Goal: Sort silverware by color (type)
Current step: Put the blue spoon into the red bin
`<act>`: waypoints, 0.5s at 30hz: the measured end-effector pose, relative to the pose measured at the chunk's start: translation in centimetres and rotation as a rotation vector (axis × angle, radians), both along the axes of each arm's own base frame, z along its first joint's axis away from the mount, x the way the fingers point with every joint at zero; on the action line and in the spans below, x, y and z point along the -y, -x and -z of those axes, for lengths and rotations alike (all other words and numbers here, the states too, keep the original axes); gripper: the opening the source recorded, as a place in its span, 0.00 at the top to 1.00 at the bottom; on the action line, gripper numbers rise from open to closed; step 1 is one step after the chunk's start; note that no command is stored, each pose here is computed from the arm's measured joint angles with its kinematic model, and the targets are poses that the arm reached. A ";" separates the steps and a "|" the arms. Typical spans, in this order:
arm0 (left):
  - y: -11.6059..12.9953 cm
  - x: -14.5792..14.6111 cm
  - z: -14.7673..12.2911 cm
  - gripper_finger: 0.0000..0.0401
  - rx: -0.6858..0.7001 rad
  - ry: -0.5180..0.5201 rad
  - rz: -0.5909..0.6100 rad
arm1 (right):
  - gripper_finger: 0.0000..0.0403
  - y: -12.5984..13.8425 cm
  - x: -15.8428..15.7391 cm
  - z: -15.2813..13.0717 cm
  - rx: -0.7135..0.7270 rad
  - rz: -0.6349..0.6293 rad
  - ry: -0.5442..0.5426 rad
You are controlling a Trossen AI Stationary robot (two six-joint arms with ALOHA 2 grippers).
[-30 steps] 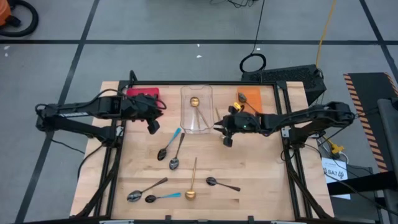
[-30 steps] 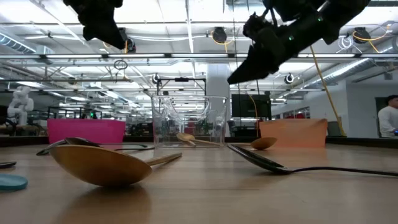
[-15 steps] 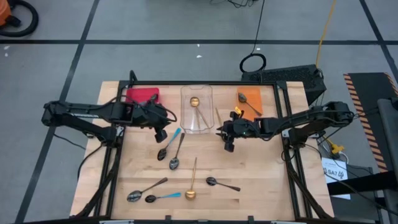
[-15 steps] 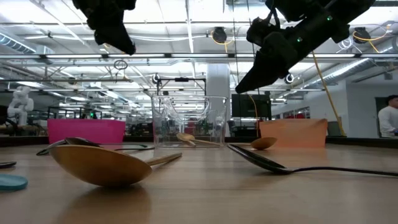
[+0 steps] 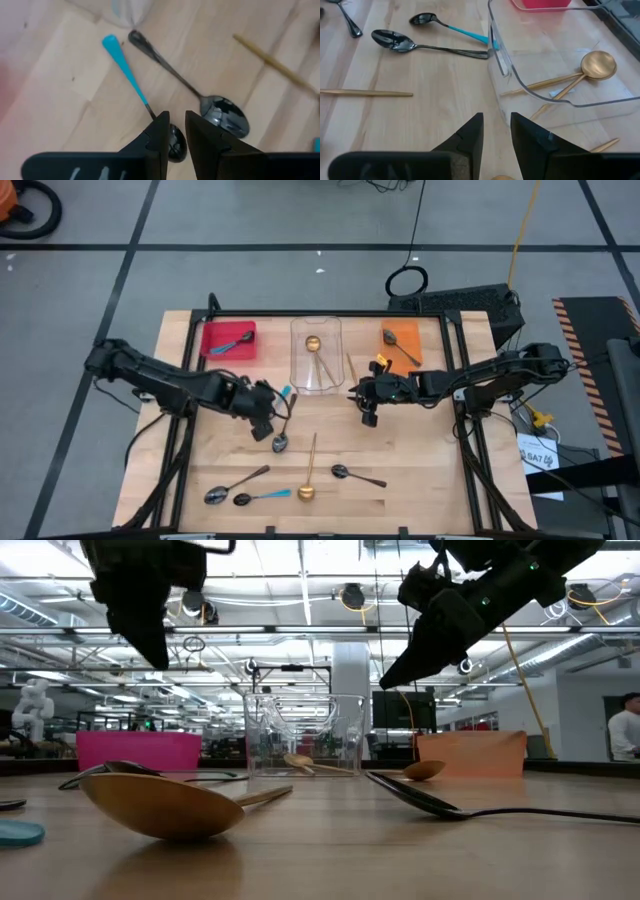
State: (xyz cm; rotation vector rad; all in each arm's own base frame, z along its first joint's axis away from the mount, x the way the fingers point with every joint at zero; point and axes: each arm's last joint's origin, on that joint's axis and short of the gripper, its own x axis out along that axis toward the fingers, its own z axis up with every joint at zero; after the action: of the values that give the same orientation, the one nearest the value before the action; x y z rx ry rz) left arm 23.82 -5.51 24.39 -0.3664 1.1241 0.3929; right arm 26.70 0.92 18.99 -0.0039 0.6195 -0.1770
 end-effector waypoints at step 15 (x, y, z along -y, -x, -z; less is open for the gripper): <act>-2.5 -0.6 4.4 0.81 -0.152 0.004 -0.162 | 0.77 0.0 0.0 0.0 -0.010 -0.036 0.041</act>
State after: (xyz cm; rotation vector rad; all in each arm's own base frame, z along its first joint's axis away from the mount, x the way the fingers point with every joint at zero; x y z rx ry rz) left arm 26.31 -4.92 20.04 -0.4383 1.2475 0.5687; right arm 26.70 0.97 18.98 -0.0557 0.6256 -0.1551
